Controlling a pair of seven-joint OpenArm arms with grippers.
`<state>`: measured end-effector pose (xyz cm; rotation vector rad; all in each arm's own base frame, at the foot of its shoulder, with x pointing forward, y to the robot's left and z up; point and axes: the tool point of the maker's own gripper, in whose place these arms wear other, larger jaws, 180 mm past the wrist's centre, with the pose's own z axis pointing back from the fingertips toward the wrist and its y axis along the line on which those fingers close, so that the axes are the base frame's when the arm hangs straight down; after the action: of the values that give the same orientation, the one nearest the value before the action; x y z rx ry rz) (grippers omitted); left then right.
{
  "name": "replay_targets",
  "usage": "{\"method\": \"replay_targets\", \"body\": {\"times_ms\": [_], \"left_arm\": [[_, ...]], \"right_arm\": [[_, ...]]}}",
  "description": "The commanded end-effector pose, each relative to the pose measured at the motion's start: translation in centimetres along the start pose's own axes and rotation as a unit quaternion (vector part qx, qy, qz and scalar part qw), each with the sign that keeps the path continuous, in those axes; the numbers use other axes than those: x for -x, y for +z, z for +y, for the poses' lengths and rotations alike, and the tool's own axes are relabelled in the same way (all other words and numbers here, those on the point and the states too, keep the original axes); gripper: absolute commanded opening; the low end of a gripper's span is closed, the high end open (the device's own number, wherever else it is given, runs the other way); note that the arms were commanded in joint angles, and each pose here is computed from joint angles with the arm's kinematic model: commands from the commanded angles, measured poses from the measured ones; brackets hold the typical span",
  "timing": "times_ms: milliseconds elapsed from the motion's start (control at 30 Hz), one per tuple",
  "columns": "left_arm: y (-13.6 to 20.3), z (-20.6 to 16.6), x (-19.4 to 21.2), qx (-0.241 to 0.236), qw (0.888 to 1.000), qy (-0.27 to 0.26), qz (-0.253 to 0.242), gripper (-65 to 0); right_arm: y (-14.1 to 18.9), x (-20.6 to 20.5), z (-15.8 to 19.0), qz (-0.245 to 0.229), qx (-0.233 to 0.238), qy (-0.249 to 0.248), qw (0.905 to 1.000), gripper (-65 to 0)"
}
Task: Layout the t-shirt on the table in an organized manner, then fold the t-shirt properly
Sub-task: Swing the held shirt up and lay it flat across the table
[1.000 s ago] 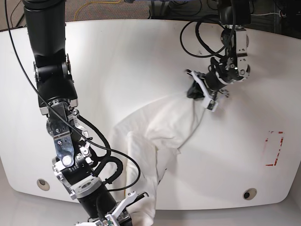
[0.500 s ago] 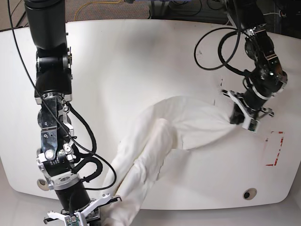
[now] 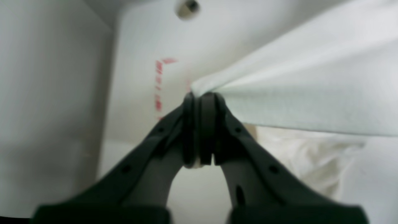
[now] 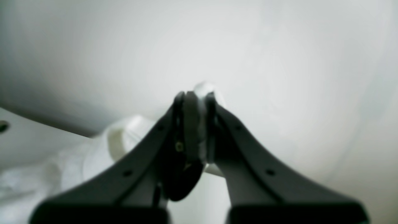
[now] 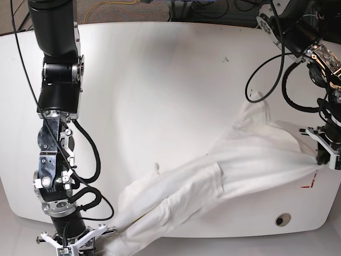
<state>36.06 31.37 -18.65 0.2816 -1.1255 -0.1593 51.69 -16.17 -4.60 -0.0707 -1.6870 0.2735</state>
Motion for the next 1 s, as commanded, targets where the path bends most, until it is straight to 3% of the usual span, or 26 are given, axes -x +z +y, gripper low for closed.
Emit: {"method": "replay_targets", "body": {"times_ms": [0,367,567,800,967], "left_arm": [[0.9,2.3,-3.1,-0.029,0.999,-0.007,-0.042,-65.0],[3.1,7.8,-9.8,-0.096,0.99,-0.02,-0.096,-65.0],[5.1,10.0,-15.6,-0.124,0.98,-0.008,-0.156,-65.0],[8.1,10.4,-23.4,-0.139,0.961,-0.046,-0.233,-65.0],[9.0,9.6,-26.1,-0.135,0.954,-0.064,-0.259,-65.0]], "right_arm": [[-0.9,-3.1,-1.6,-0.038,0.016,-0.003,0.9992,-65.0],[-4.1,-3.4,-5.0,-0.002,0.04,-0.028,0.9988,-65.0],[-5.6,-8.2,-7.0,-0.03,0.053,-0.033,0.9976,-65.0],[-5.7,-14.4,-8.4,-0.078,0.061,-0.029,0.9946,-65.0],[-5.6,-15.6,-8.3,-0.069,0.05,-0.018,0.9963,-65.0]]}}
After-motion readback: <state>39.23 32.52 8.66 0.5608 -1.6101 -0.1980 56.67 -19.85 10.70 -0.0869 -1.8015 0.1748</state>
